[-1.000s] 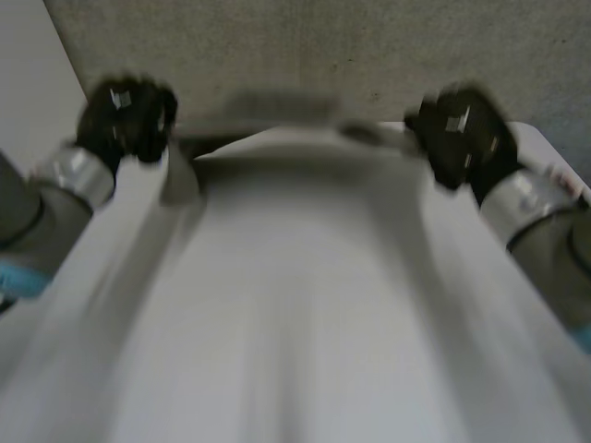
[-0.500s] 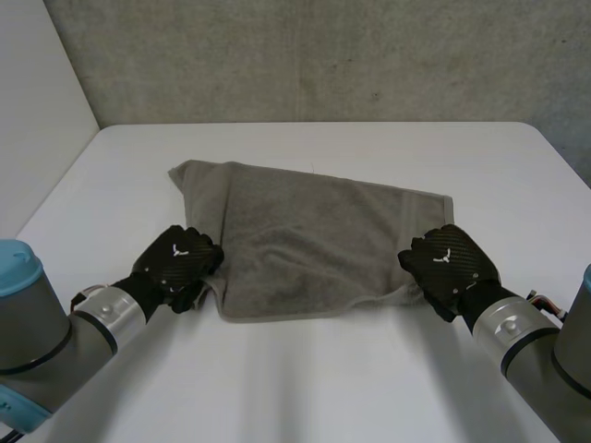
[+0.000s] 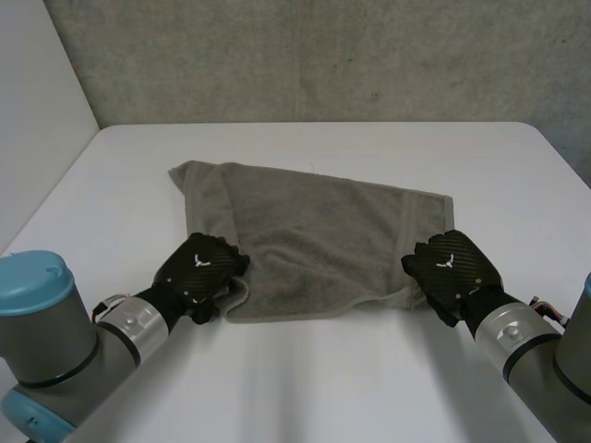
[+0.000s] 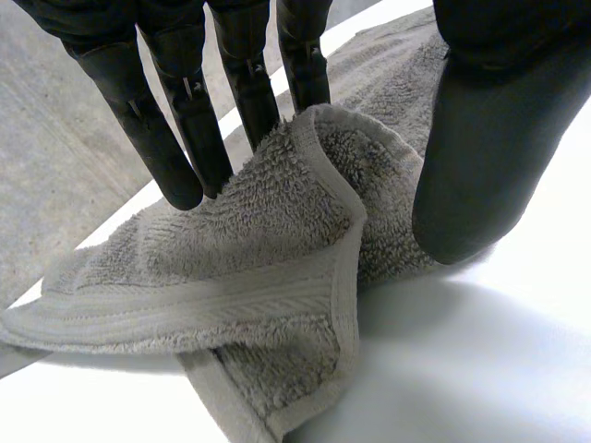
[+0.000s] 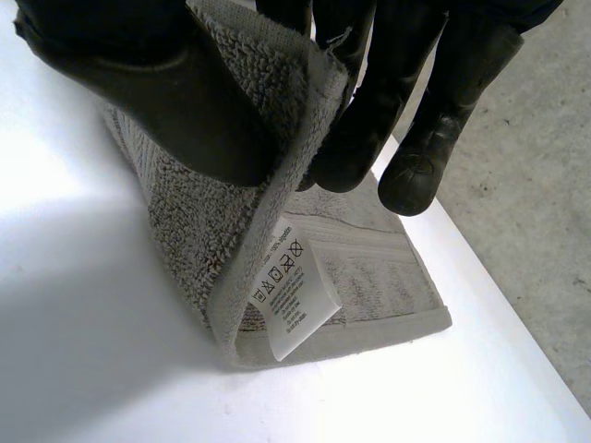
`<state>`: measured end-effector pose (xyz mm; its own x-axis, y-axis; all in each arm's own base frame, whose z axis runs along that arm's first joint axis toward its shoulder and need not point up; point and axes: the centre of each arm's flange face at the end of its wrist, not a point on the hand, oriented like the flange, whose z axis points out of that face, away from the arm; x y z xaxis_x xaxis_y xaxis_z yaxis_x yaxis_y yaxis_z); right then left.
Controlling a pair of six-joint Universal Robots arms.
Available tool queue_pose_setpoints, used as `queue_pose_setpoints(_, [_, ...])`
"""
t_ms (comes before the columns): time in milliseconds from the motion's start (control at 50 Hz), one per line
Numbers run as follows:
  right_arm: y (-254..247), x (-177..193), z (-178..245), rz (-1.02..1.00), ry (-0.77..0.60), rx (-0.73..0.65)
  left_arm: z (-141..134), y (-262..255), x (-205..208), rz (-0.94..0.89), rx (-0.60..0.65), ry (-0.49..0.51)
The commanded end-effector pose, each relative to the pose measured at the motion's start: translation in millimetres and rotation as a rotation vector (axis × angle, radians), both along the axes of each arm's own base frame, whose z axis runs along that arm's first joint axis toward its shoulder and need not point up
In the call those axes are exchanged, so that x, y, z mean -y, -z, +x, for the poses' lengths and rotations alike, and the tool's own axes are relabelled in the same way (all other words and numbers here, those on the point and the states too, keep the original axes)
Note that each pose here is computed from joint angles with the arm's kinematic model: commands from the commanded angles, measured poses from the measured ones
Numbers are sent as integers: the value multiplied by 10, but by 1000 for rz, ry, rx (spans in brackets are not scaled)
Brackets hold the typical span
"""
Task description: Fold the towel.
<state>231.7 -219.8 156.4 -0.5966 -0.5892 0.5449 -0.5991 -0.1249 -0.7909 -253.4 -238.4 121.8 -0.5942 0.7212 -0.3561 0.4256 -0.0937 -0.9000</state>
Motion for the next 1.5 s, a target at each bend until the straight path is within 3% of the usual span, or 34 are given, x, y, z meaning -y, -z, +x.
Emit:
queue_pose_setpoints(20, [24, -4, 4, 3, -2, -2, -65, 11, 56, -33, 0, -19])
queue_pose_setpoints(240, [62, -36, 12, 18, -8, -7, -86, 210, 322, -66, 46, -166])
queue_pose_setpoints(520, [67, -26, 4, 18, -6, -8, -59, 203, 341, -68, 47, -194])
queue_pose_setpoints(760, [70, -34, 7, 20, -9, -8, 77, 107, 571, -139, 62, -408])
queue_pose_setpoints(1220, [161, -61, 20, 50, -18, -22, 182, -30, 580, -156, 51, -440])
queue_pose_setpoints(1500, [151, -19, 0, 40, -4, -18, 94, -97, 298, -37, -50, -330])
